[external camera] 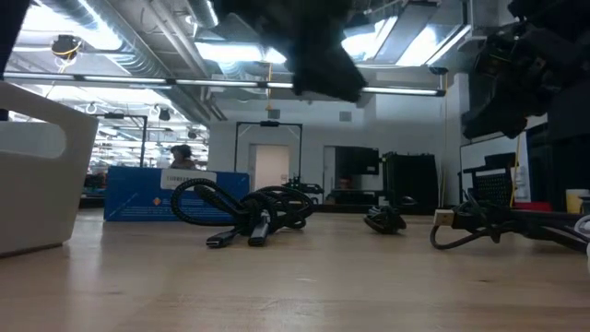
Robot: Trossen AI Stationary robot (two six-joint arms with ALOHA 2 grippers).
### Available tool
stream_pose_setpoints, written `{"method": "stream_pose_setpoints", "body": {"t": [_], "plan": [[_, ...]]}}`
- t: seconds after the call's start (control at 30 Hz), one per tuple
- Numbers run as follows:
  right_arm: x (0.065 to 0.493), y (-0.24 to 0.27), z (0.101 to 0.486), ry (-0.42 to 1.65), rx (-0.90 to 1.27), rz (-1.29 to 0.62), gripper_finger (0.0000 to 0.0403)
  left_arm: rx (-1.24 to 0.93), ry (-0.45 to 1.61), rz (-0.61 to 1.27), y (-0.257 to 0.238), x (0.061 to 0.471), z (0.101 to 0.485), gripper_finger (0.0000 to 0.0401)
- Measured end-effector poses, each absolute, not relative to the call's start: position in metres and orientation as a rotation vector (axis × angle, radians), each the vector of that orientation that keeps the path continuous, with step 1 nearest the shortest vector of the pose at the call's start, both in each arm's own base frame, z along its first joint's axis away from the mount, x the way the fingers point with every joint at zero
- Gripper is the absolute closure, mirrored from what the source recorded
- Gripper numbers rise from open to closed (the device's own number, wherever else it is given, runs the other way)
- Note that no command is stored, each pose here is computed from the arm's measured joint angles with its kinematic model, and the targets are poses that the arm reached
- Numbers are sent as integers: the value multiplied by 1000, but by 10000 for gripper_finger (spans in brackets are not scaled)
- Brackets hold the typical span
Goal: Pick and place USB-C Cables
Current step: Put the bottom right black usb cable into the white bin
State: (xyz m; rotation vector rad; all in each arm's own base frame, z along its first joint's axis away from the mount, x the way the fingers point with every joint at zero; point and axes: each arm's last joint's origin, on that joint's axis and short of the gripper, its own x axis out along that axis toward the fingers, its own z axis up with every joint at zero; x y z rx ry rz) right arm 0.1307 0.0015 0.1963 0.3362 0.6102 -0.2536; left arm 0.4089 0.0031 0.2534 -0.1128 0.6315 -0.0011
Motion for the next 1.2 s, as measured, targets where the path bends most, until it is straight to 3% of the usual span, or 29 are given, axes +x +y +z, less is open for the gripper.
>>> {"method": "stream_pose_setpoints", "body": {"t": [0.4, 0.83, 1.2], "plan": [[123, 1, 187, 715, 446, -332, 395, -210, 810, -54, 5, 465, 232, 250], [122, 1, 186, 722, 452, -337, 395, -279, 886, -25, -3, 476, 205, 250], [121, 1, 186, 733, 444, -338, 395, 18, 893, -152, -31, 478, 194, 250]]}}
